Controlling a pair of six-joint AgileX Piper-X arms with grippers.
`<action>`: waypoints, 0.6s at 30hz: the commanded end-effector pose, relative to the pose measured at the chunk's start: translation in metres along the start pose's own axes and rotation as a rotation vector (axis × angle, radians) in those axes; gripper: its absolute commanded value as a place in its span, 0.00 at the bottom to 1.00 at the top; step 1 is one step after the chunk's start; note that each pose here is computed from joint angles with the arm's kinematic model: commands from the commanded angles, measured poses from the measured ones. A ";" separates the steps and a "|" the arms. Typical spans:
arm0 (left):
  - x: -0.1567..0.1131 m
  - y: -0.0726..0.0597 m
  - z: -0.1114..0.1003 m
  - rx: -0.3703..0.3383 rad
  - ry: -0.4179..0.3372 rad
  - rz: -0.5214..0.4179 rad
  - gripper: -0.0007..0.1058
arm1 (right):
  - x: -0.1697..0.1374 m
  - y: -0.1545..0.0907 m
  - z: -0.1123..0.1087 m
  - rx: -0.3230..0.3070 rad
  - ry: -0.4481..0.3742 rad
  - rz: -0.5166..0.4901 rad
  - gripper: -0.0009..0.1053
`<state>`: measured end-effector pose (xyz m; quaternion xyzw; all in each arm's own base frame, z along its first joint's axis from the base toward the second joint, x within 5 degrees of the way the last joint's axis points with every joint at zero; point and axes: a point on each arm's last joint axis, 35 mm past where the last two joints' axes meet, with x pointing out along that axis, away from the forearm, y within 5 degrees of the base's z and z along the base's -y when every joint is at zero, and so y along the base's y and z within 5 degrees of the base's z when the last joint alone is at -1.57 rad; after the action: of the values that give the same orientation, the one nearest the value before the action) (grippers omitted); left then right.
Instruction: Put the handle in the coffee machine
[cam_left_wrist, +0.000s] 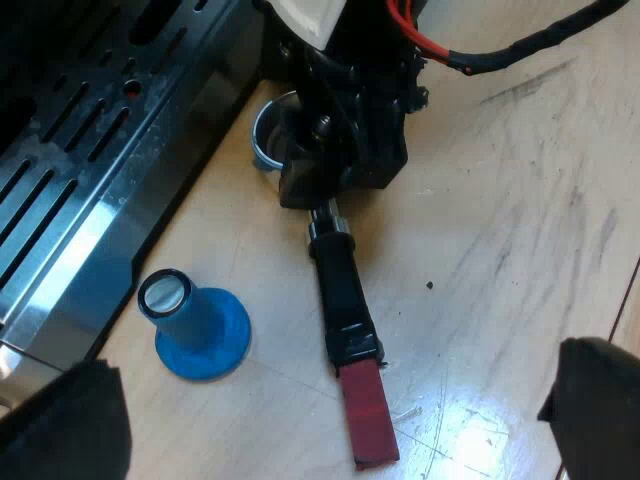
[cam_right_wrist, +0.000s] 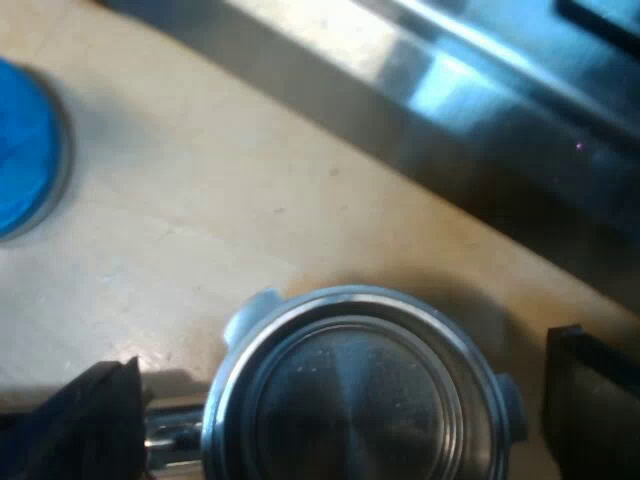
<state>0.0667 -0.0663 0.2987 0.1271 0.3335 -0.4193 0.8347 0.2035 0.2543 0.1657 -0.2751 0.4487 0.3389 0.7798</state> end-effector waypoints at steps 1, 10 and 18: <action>-0.001 0.000 0.002 -0.011 -0.014 0.003 0.81 | 0.004 -0.005 -0.002 0.015 0.012 0.005 0.77; -0.001 0.000 0.002 -0.011 -0.014 0.003 0.81 | 0.005 -0.009 -0.006 0.010 0.042 0.056 0.77; -0.001 0.000 0.002 -0.011 -0.014 0.003 0.81 | 0.006 -0.009 -0.012 -0.019 0.079 0.067 0.74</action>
<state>0.0667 -0.0663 0.2987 0.1271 0.3335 -0.4193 0.8347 0.2067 0.2434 0.1571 -0.2765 0.4832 0.3542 0.7514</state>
